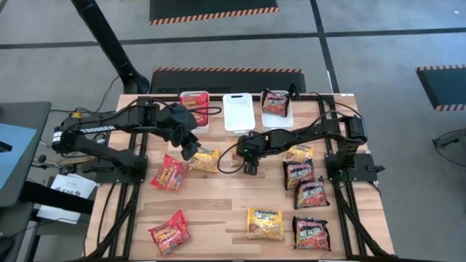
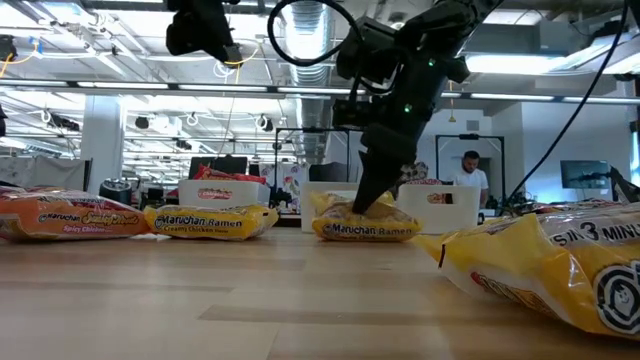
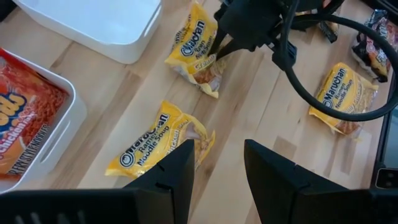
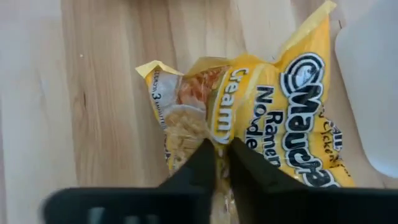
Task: Sort Maruchan noodles
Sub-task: Put the yellow noodle pack into the middle white bin
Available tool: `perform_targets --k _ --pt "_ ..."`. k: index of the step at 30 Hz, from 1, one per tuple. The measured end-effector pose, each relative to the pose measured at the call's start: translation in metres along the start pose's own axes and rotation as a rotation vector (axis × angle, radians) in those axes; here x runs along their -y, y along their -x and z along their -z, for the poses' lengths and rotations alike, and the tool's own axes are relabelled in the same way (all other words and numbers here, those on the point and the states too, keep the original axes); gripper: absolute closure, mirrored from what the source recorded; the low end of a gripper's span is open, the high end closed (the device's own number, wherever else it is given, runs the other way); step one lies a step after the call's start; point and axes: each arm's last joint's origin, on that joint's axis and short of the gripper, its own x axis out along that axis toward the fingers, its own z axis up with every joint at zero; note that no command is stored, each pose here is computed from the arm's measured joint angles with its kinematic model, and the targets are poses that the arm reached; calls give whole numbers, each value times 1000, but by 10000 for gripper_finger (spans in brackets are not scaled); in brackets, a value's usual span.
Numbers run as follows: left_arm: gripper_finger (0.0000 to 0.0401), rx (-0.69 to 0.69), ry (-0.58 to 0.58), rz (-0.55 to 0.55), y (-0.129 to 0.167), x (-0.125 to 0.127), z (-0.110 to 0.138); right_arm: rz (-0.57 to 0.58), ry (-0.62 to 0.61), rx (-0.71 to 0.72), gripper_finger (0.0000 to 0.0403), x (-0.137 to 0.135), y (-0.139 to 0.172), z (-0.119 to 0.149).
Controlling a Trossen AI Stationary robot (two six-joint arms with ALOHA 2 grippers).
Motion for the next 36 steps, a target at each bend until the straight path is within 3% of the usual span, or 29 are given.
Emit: perform_targets --k 3,14,21,28,36 --pt "276 1 3 1 0 0 0 -19 -1 -3 389 -2 0 0" --pt "276 -4 76 7 0 0 0 -47 104 -27 399 -22 35 -35" --pt "276 -39 73 -9 0 -1 3 78 130 32 399 -22 72 -65" --pt "276 -57 76 19 0 -1 4 290 132 81 399 10 93 -86" --pt "276 -59 72 26 0 0 4 384 97 119 398 80 91 -94"
